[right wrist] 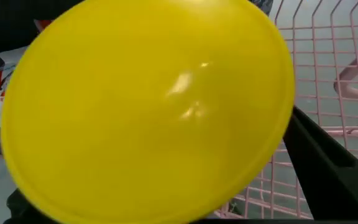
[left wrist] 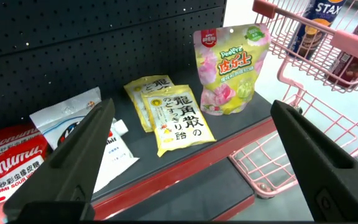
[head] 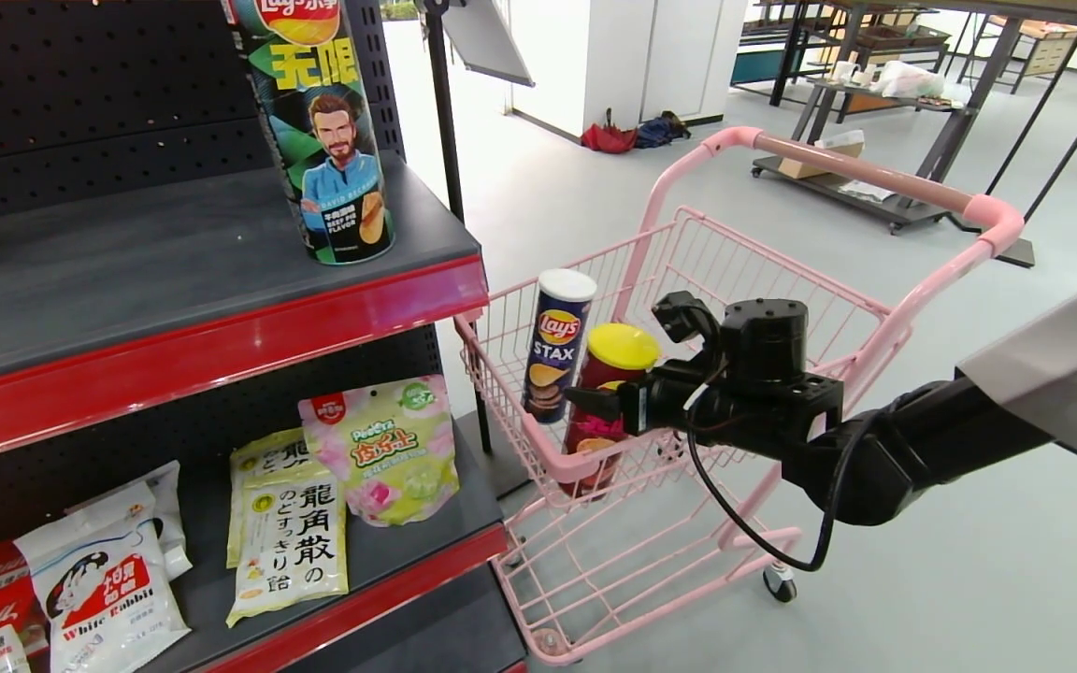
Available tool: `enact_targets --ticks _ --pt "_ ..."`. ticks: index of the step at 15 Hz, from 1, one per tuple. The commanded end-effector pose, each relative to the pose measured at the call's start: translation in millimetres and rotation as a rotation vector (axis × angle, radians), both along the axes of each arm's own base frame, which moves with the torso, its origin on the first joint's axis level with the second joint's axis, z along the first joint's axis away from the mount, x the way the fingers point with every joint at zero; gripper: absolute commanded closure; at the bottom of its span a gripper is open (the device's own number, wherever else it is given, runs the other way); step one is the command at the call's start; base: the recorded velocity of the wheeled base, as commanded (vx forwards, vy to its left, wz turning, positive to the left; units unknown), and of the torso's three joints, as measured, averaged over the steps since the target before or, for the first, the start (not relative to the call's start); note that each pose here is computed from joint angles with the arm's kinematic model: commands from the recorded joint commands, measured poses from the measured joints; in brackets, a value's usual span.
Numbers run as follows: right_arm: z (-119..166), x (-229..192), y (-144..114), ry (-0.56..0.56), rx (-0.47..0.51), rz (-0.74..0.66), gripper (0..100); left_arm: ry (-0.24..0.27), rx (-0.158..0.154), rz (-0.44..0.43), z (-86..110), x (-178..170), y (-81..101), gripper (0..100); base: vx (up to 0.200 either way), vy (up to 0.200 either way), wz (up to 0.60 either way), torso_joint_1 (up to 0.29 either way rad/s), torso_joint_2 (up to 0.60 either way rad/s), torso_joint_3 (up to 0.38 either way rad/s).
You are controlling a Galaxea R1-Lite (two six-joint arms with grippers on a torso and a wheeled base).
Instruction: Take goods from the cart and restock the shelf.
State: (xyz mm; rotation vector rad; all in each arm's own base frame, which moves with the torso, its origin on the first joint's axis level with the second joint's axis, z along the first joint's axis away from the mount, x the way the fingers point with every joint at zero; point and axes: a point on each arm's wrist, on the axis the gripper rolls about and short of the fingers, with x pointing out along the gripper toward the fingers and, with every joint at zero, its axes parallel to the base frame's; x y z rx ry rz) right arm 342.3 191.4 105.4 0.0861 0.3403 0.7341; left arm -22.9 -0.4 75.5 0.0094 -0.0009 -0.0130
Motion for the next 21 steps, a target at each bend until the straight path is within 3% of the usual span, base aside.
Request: enact_targets --ticks 1,2,3,8,11,19,21 --pt "-3 2 1 0.005 0.0 0.001 0 0.001 0.0 0.001 0.0 0 0.0 0 0.0 0.0 0.0 0.0 0.0 0.0" --pt "-3 3 2 0.004 -0.001 -0.001 0 0.001 0.0 0.001 0.0 0 0.0 0 0.0 0.0 0.0 0.0 0.0 0.0" --pt "-4 3 2 0.006 -0.001 -0.001 100 0.001 0.0 -0.001 0.0 0 0.0 0 0.0 0.0 0.0 0.0 0.0 0.0" --pt "-3 2 2 0.004 -0.003 0.0 100 0.001 0.001 0.001 0.0 0 0.0 0 0.0 0.0 0.0 0.0 0.0 0.0" --pt "22 -1 -3 -0.063 0.016 -0.058 100 0.001 0.0 -0.001 0.0 0 0.0 0 0.0 0.0 0.0 0.0 0.0 0.0" --pt "137 -33 -44 -0.372 0.043 -0.108 100 0.002 -0.005 0.001 -0.1 0 0.0 0 0.0 0.0 0.0 0.0 0.0 0.0" --pt "188 -72 -67 -0.416 0.014 -0.16 100 0.001 -0.005 -0.001 0.0 0 0.0 0 0.0 0.0 0.0 0.0 0.0 0.0"
